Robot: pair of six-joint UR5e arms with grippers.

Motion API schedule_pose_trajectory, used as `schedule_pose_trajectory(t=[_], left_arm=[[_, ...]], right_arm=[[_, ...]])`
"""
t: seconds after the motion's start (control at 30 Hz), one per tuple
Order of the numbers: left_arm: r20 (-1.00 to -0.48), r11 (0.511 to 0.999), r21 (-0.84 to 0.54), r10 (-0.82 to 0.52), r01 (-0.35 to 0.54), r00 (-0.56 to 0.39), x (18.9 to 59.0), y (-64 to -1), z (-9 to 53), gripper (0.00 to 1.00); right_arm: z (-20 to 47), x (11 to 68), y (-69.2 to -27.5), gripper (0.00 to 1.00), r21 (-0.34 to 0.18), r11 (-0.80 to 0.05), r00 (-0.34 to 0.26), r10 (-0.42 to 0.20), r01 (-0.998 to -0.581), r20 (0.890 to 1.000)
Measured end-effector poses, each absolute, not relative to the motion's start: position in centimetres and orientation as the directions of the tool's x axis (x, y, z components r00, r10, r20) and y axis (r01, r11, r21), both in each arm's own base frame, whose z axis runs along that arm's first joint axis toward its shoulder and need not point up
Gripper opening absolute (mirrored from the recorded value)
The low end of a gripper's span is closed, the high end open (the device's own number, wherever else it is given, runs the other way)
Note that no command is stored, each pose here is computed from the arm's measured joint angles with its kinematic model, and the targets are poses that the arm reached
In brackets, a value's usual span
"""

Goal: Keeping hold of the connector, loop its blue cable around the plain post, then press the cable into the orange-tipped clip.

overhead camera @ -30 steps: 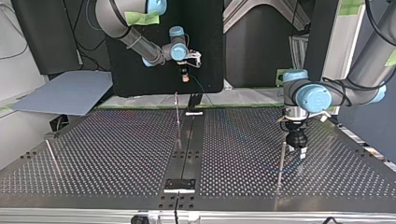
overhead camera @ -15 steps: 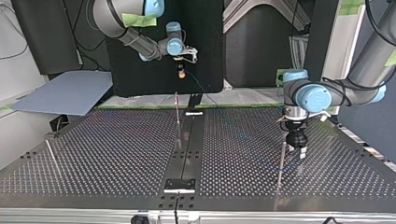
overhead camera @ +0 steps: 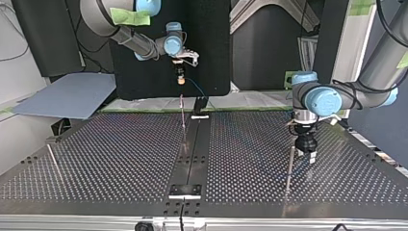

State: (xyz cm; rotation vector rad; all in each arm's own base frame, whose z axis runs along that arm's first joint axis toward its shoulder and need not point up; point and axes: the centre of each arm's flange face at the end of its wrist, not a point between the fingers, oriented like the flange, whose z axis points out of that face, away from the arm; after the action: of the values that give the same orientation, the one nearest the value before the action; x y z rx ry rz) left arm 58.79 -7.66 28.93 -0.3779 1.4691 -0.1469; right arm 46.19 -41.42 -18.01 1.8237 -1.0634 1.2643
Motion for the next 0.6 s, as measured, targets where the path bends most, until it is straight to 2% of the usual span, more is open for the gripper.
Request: schedule_pose_trajectory(t=[0.33, 0.6], left_arm=[[-0.94, 0.932, -0.335, -0.323, -0.135, 0.106, 58.8, -7.5, 28.9, 0.99], [-0.94, 0.932, -0.336, -0.323, -0.137, 0.106, 58.8, -7.5, 28.9, 0.99]], right_arm=[[-13.4, 45.6, -41.3, 0.0, 0.058, -0.418, 0.14, -0.17, -0.907, 0.975], [-10.2, 44.8, -41.2, 0.0, 0.046, -0.387, 0.098, -0.115, -0.921, 0.988]])
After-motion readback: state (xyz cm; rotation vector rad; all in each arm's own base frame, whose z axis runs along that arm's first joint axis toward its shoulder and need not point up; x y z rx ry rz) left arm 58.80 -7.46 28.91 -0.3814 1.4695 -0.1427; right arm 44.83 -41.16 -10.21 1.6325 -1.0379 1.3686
